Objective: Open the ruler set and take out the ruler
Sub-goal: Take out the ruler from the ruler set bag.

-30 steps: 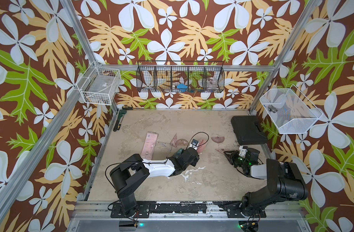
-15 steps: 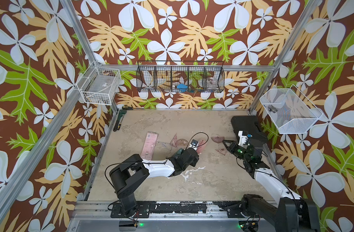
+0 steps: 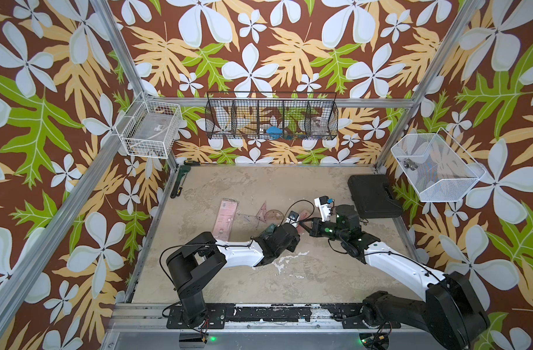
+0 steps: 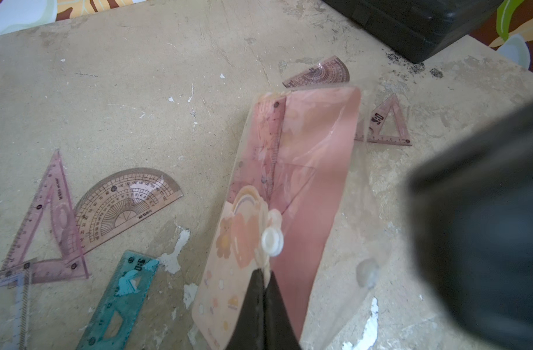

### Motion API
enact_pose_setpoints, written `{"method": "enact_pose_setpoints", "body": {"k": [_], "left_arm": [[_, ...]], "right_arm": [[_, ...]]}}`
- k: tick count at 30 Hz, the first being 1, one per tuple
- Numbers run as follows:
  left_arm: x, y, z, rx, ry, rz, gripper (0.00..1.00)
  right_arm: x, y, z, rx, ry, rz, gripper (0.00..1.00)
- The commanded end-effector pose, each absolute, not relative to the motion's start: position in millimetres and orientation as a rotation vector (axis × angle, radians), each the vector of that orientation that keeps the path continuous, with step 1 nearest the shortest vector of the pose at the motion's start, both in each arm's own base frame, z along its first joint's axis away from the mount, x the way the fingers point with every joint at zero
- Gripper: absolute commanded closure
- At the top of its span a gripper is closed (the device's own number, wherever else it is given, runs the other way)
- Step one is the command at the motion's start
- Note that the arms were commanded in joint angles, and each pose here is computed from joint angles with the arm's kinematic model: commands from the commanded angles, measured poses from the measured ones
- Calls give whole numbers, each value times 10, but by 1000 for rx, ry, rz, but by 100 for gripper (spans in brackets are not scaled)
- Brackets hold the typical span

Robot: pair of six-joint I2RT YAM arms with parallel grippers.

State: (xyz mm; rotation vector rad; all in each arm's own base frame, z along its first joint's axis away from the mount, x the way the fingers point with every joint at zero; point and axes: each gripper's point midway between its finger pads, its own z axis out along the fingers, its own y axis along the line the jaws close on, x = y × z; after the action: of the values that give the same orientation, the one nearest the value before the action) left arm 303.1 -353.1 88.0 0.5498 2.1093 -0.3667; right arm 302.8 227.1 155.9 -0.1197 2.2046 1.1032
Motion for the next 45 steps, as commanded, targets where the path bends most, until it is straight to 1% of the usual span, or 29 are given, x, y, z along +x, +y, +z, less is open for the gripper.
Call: {"method": "enact_pose_setpoints", "body": {"k": [1,7,11,14,18,24,30,38,42,45], "left_arm": [[3057,-3555,935,533,2091,-377,100],[3060,-3495,1011,509,2067,-371,100],[3026,-3513,1074,511,2040,-417,100],[2989,-3516,1113,520,2020,-451,100],[2935,-3516,1165,536,1993,-485,100],[2915,-3532,1161,550,1992,-500,100],[2911,-3552,1170,556,1992,-508,100],[2905,-3556,1179,559,1994,-510,100],[2896,-3573,1196,566,1990,-511,100],[2879,-3599,1217,575,1982,-518,100]], "right_arm": [[3159,2197,1309,-46,2259,991,100],[3118,2162,1019,-33,2317,962,100],[3094,2153,878,-29,2337,978,100],[3110,2164,890,-25,2308,1006,100],[3143,2151,979,-16,2249,1063,96],[3115,2171,1153,-39,2168,1127,95],[3109,2144,1210,-26,2134,1128,93],[3168,2057,1251,16,2106,1092,78],[3220,2068,1271,16,2100,1088,78],[3275,2073,1246,29,2118,1075,79]]}}
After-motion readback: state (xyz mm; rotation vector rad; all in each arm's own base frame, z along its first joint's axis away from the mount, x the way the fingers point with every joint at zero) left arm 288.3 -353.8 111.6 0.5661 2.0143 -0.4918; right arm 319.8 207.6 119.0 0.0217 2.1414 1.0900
